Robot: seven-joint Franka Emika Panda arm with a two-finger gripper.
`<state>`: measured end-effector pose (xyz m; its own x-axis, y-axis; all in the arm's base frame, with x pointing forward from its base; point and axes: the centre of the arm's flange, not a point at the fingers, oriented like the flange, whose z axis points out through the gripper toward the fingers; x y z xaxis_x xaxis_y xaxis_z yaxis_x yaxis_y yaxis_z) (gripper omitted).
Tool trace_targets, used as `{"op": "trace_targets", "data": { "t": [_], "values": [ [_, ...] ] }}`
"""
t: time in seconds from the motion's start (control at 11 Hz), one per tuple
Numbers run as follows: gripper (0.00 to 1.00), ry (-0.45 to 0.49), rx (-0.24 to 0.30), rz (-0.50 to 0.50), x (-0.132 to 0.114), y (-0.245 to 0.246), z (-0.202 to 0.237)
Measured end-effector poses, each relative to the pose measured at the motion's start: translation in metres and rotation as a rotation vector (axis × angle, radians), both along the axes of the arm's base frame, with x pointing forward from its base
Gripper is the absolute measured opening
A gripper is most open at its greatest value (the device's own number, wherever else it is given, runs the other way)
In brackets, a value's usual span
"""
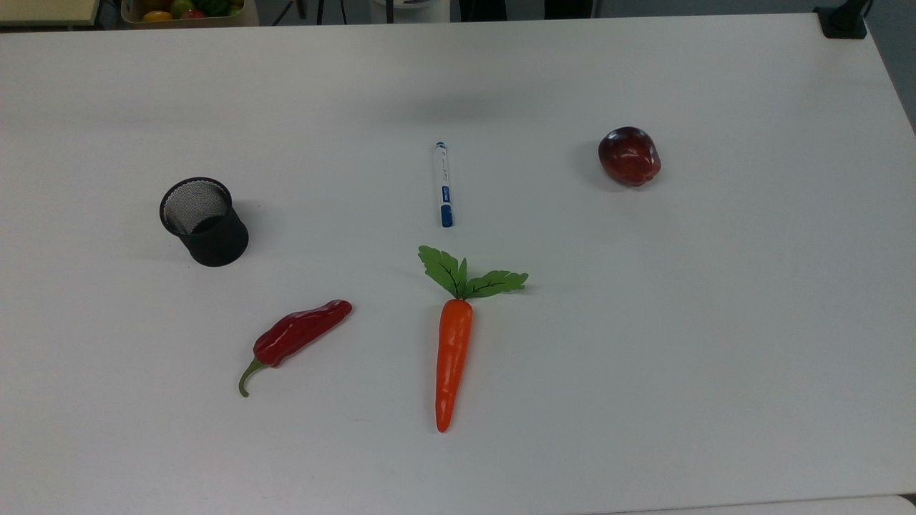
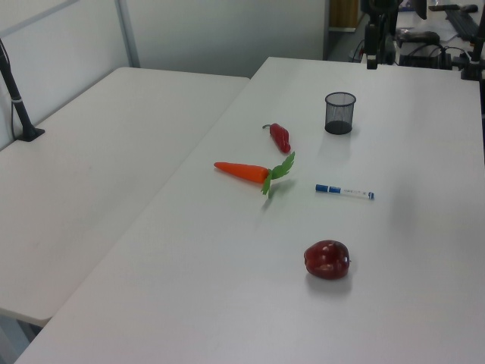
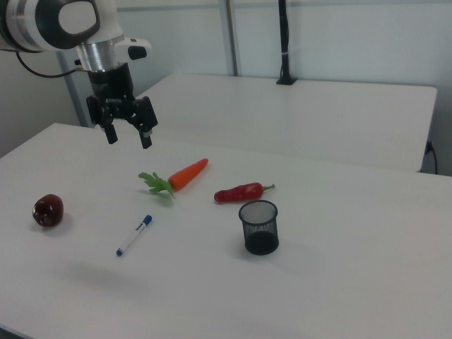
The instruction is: Take marker pen
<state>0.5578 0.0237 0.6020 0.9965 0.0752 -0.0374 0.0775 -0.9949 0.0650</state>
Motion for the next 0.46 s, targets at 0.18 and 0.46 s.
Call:
{"op": "trace_targets", "data": {
  "t": [0.18,0.46],
  "values": [
    [1.00,-0.012,0.001,0.003,0.000,-0.001,0.005],
    [1.00,-0.035,0.002,-0.001,0.002,-0.003,0.016]
  ]
}}
